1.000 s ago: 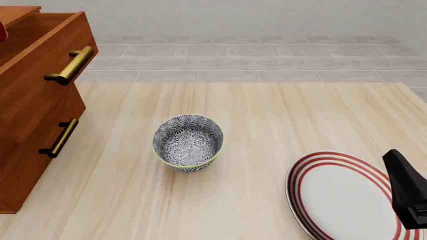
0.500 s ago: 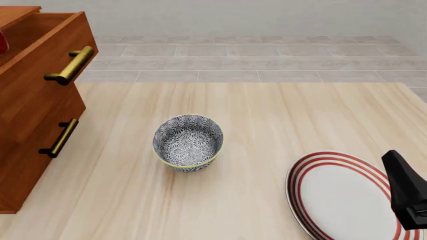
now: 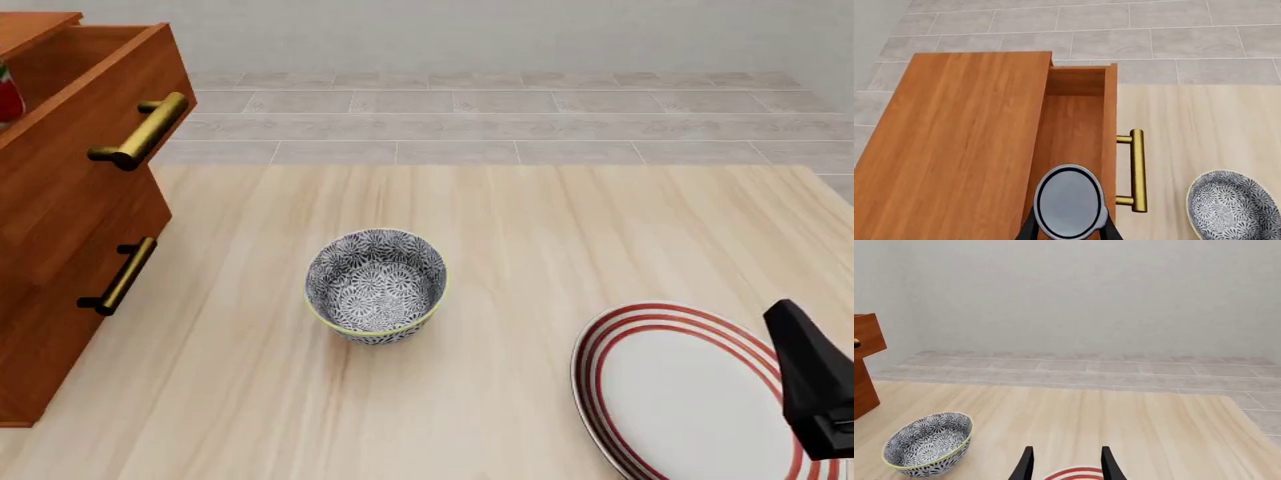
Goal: Put the ketchup in the top drawer of the cabinet.
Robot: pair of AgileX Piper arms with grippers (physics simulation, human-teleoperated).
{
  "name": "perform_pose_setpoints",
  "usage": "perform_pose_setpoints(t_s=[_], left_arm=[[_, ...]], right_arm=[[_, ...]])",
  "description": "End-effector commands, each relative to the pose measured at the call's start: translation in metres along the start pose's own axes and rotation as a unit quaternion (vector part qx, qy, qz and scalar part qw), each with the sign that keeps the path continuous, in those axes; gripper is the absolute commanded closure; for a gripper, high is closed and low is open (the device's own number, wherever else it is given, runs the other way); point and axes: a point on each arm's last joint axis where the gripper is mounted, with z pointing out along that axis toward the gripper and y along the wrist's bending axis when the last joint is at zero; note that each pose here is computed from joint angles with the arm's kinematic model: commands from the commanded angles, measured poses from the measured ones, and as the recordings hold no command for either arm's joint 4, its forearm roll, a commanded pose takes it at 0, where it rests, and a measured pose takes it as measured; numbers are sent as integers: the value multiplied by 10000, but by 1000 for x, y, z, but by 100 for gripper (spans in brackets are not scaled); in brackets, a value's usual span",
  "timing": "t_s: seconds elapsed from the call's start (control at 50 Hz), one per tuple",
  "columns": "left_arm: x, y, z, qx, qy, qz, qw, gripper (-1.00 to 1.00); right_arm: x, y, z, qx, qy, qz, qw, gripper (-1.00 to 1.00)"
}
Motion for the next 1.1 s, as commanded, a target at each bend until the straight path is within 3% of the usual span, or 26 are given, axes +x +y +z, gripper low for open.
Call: perform_pose_setpoints(t_s=[0.02, 0.34, 0.36, 0.88, 1.06, 1.1], left_arm=[[-3, 0, -3, 0, -37, 127, 9999, 100], [-3, 1, 3, -10, -1, 162, 9999, 100], [-2, 2, 5, -22, 20, 197, 9998, -100], [-5, -2, -1, 48, -56, 235, 9997, -100], [-21, -8, -32, 199, -345, 355, 9986, -100], [-21, -18, -48, 450, -433, 456, 9970, -100]], right_arm=[[-3, 0, 0, -12, 7, -2, 10000, -100], [0, 0, 0, -34, 32, -1, 10000, -100], [0, 0, 0, -37, 34, -10, 10000, -100], [5, 0, 0, -45, 65, -37, 10000, -100], [7, 0, 1, -29, 74, -48, 10000, -100], [8, 0, 0, -31, 75, -50, 10000, -100]])
